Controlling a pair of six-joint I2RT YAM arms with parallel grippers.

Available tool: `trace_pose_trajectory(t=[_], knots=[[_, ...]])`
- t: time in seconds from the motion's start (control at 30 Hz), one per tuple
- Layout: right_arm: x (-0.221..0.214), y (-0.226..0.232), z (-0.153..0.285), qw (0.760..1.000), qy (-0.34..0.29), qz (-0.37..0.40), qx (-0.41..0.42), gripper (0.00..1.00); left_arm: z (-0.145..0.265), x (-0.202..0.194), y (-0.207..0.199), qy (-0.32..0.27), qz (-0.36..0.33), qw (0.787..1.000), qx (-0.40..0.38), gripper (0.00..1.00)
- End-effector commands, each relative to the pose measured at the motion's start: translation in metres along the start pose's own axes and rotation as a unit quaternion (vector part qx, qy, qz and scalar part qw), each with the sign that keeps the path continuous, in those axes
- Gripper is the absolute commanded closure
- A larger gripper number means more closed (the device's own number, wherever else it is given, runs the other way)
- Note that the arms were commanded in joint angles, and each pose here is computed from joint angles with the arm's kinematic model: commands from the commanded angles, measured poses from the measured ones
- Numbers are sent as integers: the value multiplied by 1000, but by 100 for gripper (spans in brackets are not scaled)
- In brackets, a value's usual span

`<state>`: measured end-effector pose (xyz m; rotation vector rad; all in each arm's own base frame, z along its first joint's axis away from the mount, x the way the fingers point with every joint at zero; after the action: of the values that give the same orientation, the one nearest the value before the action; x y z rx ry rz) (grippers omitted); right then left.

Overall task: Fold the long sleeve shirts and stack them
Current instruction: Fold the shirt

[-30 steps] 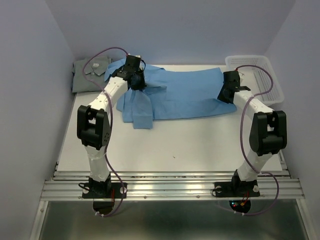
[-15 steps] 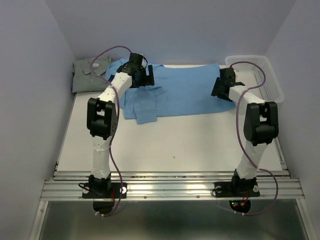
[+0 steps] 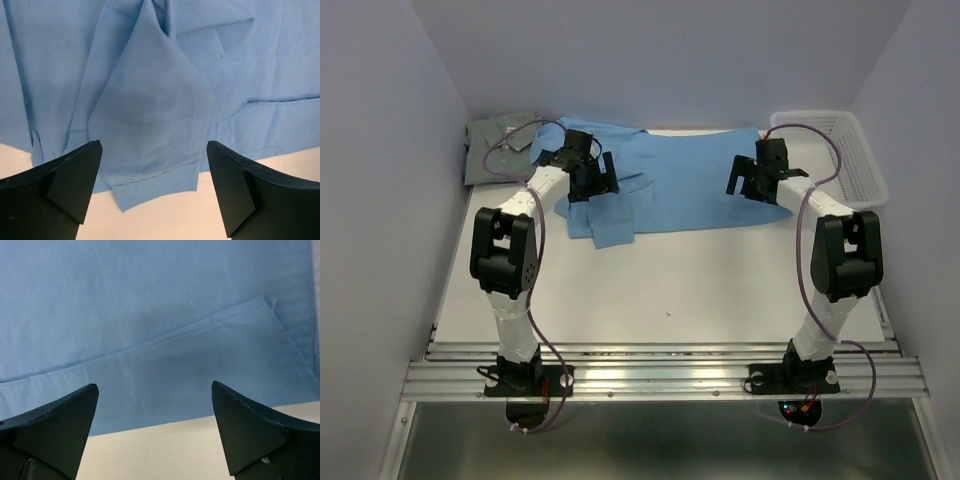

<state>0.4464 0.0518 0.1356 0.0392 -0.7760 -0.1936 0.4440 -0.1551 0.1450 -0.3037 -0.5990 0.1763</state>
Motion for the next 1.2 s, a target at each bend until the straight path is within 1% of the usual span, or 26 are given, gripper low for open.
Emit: trace_pose_trajectory(t=[0.0,0.03,0.07,0.13,0.2,0.3,0.37,0.43,0.47,0.53,0.57,0.6,0.67,0.7,0.73,0.83,0.87,0.97,1.1,1.13,1.17], knots=[[3,8,-16,1000,-12,6,22,0,7,-11,4,-24,43,998,-35,1],[3,9,-21,1000,-12,6,21,0,7,-11,4,-23,50,998,-35,1],[-5,9,-34,1000,0,8,19,0,-1,-18,13,-18,67,997,-32,1],[-4,12,-43,1000,2,3,23,0,-11,-29,24,-9,80,996,-26,1],[-12,13,-53,1000,12,-1,29,0,-16,-32,37,-7,102,995,-20,1],[-31,9,-59,999,25,-6,25,0,-20,-44,50,-8,118,993,-26,1],[-50,3,-61,999,44,-9,14,0,-25,-53,56,0,125,992,-32,1],[-62,1,-59,998,55,-18,14,0,-30,-64,56,20,124,991,-45,1],[-80,-3,-57,997,74,-20,13,0,-31,-74,59,32,127,990,-43,1],[-86,-2,-44,996,77,-39,22,0,-26,-84,60,42,138,989,-45,1],[-92,-2,-38,995,80,-43,26,0,-24,-101,67,58,145,987,-34,1],[-113,-7,-33,993,100,-50,25,0,-19,-107,68,60,149,987,-34,1],[-117,-8,-14,993,95,-66,31,0,-5,-125,77,64,165,984,-12,1],[-136,-12,-7,991,114,-70,31,0,0,-130,80,65,168,984,-4,1],[-142,-15,-1,990,117,-74,27,0,5,-136,83,68,172,983,3,1],[-153,-19,18,988,121,-89,26,0,22,-155,98,77,183,979,53,1],[-163,-20,25,987,130,-94,29,0,28,-166,105,86,191,975,76,1],[-180,-25,37,983,146,-111,23,0,37,-187,114,102,195,971,96,1],[-190,-30,63,983,137,-120,15,0,53,-195,114,96,197,972,87,1],[-189,-30,69,984,130,-120,20,0,57,-194,113,90,199,972,84,1],[-180,-29,76,987,109,-117,30,0,65,-190,110,76,199,974,73,1]])
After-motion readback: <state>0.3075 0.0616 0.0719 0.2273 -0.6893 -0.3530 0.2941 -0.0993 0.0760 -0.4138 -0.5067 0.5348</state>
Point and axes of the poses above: each gripper's point midway between its finger pads, its own z axis back along the fingers, its own y axis along the line the jaws close on, x = y × z, the point moved 5 cm from there along z, back along the fingers, and after that the axes turned 3 degrees about z, right-handed, at the moved point
